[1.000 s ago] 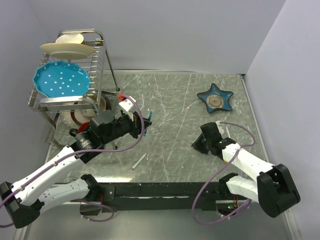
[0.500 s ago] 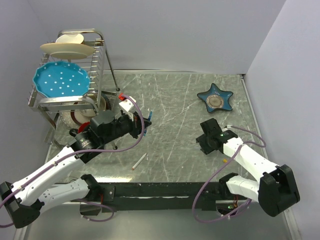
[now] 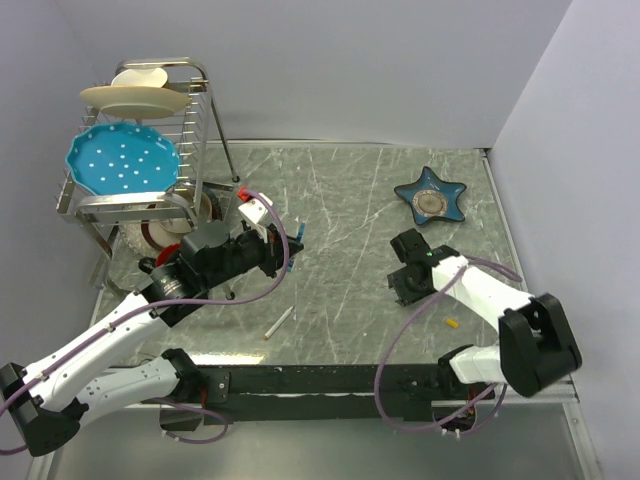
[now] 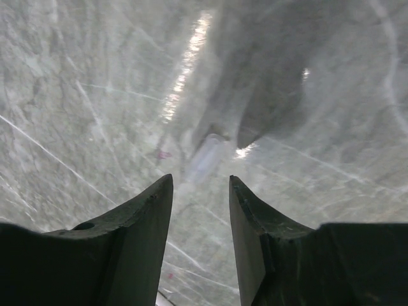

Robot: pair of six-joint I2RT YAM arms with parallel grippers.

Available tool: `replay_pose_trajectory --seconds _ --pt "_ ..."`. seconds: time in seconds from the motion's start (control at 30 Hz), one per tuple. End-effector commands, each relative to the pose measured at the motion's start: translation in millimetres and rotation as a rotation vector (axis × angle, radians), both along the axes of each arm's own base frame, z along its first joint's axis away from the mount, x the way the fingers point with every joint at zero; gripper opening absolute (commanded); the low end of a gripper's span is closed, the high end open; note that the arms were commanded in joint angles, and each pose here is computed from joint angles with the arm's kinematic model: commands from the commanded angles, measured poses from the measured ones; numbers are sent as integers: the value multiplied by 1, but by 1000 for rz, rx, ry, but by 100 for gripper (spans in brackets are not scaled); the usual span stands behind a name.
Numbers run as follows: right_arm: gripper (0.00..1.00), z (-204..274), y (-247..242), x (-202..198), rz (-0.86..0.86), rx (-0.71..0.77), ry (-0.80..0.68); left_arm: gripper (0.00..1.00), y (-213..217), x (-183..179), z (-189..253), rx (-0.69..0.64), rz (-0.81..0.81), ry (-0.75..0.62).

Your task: Insert the pens into the pen caps

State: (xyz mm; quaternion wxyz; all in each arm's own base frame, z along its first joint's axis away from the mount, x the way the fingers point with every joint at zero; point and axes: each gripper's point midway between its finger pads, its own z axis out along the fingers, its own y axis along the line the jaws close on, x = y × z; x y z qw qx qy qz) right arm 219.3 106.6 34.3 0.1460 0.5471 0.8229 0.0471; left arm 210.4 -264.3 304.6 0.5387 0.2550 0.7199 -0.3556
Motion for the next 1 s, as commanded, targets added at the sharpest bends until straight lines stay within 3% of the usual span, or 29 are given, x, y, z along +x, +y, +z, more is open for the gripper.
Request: replay_pose_trajectory --seconds 0.0,0.17,0.73,0.97 --pt "46 1 4 15 -34 -26 47 1 1 0 15 -27 4 -51" --pt "46 -17 4 18 1 -69 122 1 1 -1 15 -27 2 -54" --pt "47 -31 -24 5 -34 -190 157 1 3 0 17 -30 11 -60" --pt "37 -41 -26 5 -8 -201 146 1 4 -1 17 -31 14 -64"
